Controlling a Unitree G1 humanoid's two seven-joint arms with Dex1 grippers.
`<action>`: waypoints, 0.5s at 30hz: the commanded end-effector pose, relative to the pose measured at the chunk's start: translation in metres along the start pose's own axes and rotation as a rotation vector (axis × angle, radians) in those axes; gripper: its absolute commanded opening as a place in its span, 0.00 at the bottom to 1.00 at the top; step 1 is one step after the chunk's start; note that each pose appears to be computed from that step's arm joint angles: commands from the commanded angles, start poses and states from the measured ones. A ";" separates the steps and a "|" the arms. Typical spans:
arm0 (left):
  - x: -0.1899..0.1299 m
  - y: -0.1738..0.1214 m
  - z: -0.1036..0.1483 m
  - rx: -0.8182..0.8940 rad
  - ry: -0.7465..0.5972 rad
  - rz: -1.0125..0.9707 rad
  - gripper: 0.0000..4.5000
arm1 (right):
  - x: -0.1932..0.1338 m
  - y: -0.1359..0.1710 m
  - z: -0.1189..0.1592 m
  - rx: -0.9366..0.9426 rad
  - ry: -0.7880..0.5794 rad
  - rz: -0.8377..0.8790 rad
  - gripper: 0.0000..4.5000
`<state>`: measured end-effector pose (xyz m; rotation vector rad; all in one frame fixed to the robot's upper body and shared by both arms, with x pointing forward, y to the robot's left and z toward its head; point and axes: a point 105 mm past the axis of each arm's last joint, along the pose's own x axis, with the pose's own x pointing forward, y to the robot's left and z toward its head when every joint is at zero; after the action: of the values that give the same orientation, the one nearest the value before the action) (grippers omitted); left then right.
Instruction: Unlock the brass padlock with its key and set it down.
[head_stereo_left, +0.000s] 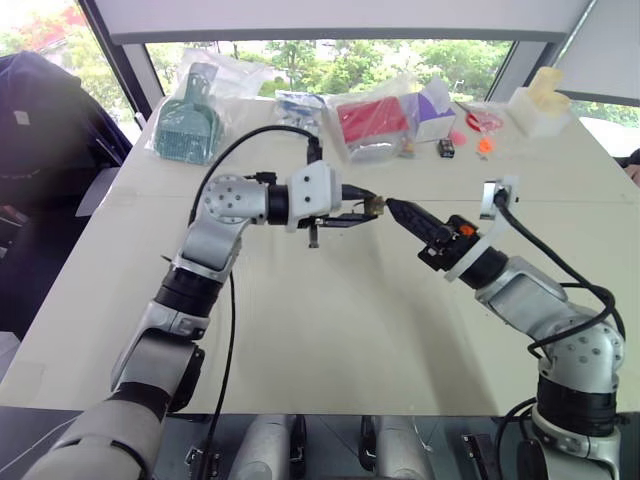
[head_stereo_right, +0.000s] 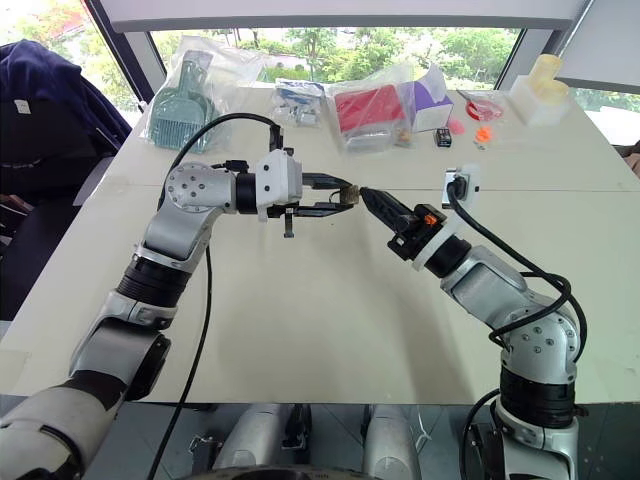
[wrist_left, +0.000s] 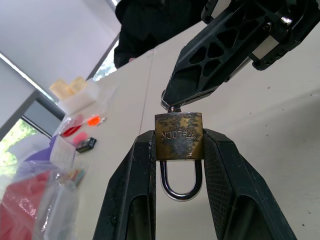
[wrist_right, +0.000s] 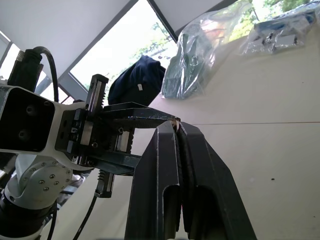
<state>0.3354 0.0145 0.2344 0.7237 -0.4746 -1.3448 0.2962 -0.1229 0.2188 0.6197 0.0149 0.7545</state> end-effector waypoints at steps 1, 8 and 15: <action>0.003 0.004 0.025 0.162 -0.071 0.042 0.16 | 0.001 -0.003 0.003 0.023 -0.035 -0.036 0.02; 0.007 -0.001 0.033 0.255 -0.105 0.093 0.16 | 0.005 -0.013 0.000 0.108 -0.070 -0.101 0.02; 0.006 0.004 0.038 0.410 -0.118 0.189 0.16 | 0.008 -0.022 -0.007 0.173 -0.077 -0.167 0.02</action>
<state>0.3338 0.0114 0.2332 0.9181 -0.6935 -1.1562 0.3054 -0.1175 0.2172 0.7873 0.0166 0.6682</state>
